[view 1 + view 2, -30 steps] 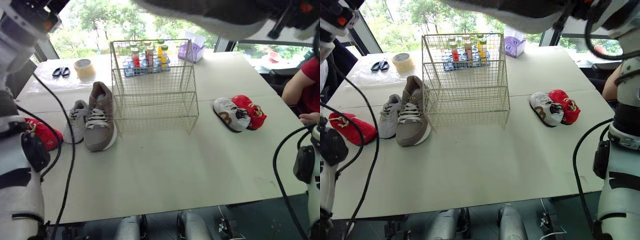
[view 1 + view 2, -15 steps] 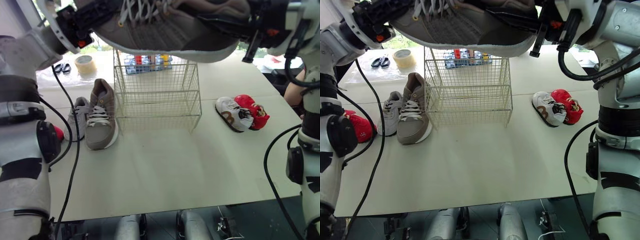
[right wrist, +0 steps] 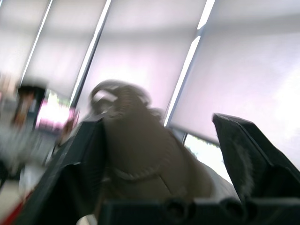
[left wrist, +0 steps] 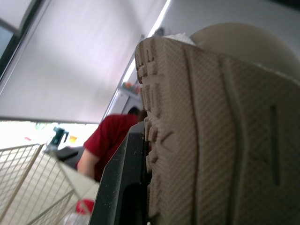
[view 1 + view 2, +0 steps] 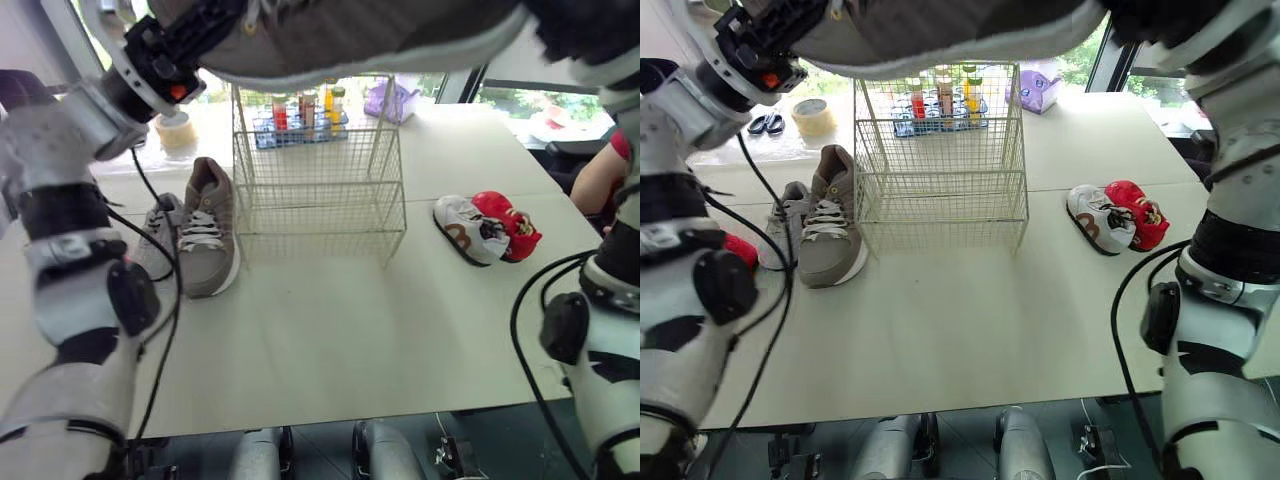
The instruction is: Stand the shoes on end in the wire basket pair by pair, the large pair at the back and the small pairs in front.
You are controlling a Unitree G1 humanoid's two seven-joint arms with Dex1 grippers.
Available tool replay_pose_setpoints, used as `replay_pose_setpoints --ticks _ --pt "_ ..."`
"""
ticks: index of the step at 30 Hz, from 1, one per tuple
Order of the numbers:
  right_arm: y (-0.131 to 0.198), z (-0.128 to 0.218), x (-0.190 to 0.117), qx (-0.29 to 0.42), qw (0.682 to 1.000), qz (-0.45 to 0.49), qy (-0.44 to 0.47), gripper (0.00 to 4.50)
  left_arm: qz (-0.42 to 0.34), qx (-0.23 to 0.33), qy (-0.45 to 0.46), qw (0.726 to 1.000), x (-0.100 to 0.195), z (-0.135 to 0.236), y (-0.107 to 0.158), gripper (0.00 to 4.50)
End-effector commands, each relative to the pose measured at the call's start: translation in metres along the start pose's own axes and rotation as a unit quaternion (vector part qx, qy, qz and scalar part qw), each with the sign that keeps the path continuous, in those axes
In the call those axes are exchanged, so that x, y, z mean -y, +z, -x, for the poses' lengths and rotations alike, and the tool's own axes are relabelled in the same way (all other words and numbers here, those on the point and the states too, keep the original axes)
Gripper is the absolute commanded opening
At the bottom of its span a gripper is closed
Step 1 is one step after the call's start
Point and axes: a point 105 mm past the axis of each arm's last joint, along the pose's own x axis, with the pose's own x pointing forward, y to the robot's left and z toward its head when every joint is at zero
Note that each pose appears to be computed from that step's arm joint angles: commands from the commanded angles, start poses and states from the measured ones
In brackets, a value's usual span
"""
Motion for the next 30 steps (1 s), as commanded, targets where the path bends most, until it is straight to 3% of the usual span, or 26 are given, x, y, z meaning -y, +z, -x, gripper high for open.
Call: replay_pose_setpoints --ticks 1,3,5,11,17,30 --pt "0.015 0.04 0.028 0.112 0.979 -0.12 -0.122 4.46 -0.028 0.172 -0.014 0.985 0.035 0.019 0.042 0.73" --pt "-0.023 0.054 0.028 0.112 0.96 -0.203 -0.154 4.46 -0.006 0.249 -0.007 0.968 0.041 0.024 0.04 0.73" --pt "-0.052 0.056 0.024 0.102 0.949 -0.245 -0.171 4.46 0.019 0.288 -0.004 0.958 0.043 0.025 0.033 0.73" --pt "-0.094 0.011 -0.01 0.071 0.951 -0.275 -0.121 4.46 0.061 0.298 0.004 0.953 0.035 0.021 0.016 0.73" --pt "-0.091 -0.027 -0.032 0.09 0.957 -0.265 -0.076 4.46 0.07 0.268 0.011 0.961 0.034 0.014 -0.006 0.73" --pt "-0.07 -0.056 -0.051 0.098 0.963 -0.249 -0.012 4.46 0.081 0.229 0.05 0.969 0.017 0.013 -0.044 0.73"
